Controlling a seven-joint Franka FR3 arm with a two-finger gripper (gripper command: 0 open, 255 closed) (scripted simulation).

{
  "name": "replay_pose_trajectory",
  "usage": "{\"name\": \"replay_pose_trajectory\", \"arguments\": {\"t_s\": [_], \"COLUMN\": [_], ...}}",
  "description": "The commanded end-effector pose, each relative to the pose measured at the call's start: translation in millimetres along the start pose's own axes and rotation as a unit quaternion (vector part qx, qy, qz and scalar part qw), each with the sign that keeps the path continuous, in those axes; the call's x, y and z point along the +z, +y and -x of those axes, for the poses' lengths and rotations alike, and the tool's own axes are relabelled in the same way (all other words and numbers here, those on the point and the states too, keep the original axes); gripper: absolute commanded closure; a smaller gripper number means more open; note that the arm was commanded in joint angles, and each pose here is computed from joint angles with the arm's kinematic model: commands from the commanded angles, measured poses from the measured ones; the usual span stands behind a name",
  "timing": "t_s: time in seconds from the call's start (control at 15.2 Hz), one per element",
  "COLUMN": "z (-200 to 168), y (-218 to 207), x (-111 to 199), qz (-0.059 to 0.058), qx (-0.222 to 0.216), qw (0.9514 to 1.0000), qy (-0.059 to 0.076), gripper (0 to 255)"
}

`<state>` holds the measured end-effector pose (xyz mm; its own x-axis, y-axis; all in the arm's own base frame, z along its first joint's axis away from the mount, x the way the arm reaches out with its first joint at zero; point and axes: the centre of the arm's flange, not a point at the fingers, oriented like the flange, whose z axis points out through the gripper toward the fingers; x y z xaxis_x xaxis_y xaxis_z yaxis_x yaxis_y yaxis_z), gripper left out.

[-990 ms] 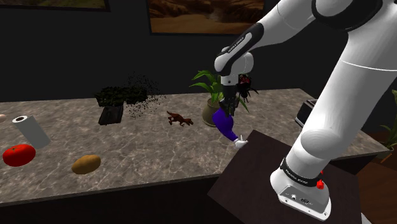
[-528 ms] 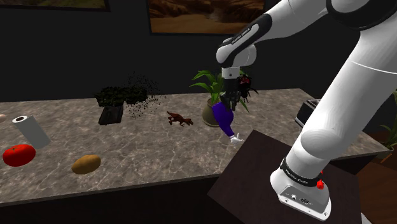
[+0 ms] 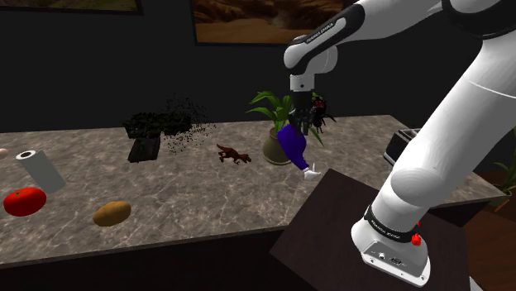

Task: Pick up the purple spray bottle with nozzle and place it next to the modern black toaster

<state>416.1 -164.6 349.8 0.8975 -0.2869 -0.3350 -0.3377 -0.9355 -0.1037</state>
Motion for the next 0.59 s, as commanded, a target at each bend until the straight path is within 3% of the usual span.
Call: {"name": "replay_pose_trajectory", "arguments": {"t_s": [0.0,0.53], "z": [4.0,18.2], "y": [-2.1,-6.4], "x": [-10.3,-49.9], "qz": [0.0,0.0], "qx": [0.0,0.0], "qw": [1.0,1.0], "qy": [0.0,0.0], "gripper": [255,255]}}
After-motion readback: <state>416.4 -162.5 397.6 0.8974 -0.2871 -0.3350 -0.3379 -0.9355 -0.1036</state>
